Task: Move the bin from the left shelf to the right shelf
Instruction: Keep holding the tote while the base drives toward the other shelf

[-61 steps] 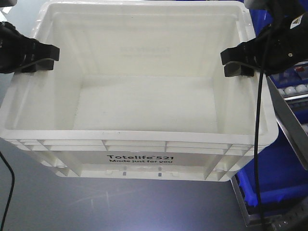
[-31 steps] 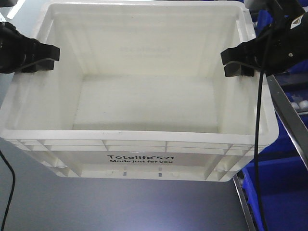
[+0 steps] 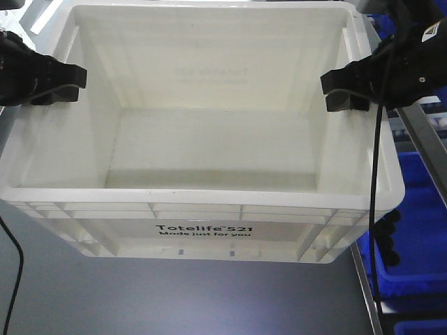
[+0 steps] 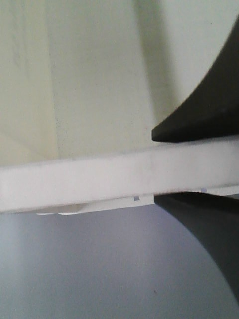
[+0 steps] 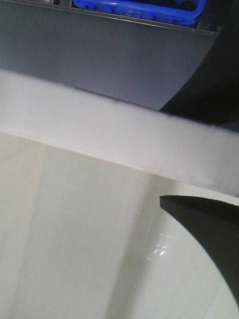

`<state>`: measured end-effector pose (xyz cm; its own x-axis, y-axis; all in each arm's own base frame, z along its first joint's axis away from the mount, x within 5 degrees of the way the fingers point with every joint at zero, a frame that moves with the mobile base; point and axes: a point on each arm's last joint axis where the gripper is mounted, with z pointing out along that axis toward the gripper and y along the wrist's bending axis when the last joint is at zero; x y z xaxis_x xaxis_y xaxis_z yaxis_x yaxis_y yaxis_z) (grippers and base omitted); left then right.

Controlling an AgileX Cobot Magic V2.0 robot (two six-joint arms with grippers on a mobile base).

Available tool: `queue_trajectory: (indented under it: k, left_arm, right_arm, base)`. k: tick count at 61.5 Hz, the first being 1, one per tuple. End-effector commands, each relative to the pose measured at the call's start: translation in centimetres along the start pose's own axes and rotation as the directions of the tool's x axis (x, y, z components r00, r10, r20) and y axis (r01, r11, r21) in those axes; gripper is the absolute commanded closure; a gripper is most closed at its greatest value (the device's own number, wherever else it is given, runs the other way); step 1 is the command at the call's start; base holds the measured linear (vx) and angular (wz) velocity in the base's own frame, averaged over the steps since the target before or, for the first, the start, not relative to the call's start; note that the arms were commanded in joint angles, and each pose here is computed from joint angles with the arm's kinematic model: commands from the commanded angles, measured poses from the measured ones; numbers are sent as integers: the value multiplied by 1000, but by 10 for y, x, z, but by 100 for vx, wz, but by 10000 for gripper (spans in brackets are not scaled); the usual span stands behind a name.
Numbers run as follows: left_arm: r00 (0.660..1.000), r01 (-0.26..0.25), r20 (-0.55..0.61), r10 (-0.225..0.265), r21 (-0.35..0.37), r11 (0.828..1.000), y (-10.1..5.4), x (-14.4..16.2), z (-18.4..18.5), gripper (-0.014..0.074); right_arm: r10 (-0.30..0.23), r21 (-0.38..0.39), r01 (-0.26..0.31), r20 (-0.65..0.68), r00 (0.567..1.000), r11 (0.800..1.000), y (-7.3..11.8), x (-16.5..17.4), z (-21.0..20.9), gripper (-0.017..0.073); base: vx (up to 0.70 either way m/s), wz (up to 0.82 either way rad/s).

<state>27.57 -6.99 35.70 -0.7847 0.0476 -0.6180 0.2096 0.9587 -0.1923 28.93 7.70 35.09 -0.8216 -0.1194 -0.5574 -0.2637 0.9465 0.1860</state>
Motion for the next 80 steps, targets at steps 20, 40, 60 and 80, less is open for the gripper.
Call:
queue_trajectory:
  k: [20,40,60,80]
  left_arm:
    - [982,-31,187,23,38,999,-10,-17,-28,599]
    - [982,-31,187,23,38,999,-10,-17,-28,599]
    - [982,-31,187,23,38,999,-10,-17,-28,599]
    - [982,-31,187,23,38,999,-10,-17,-28,599]
  right_arm:
    - [-32,12,30,159,987,999,3,-14,-25,564]
    - [-32,12,30,159,987,999,3,-14,-25,564]
    - [-32,12,30,158,987,999,3,-14,-25,564]
    - [-31,11,30,159,987,999,3,-14,-25,564]
  base:
    - [43,22]
    - [43,6]
    - [45,-11]
    - [47,-8]
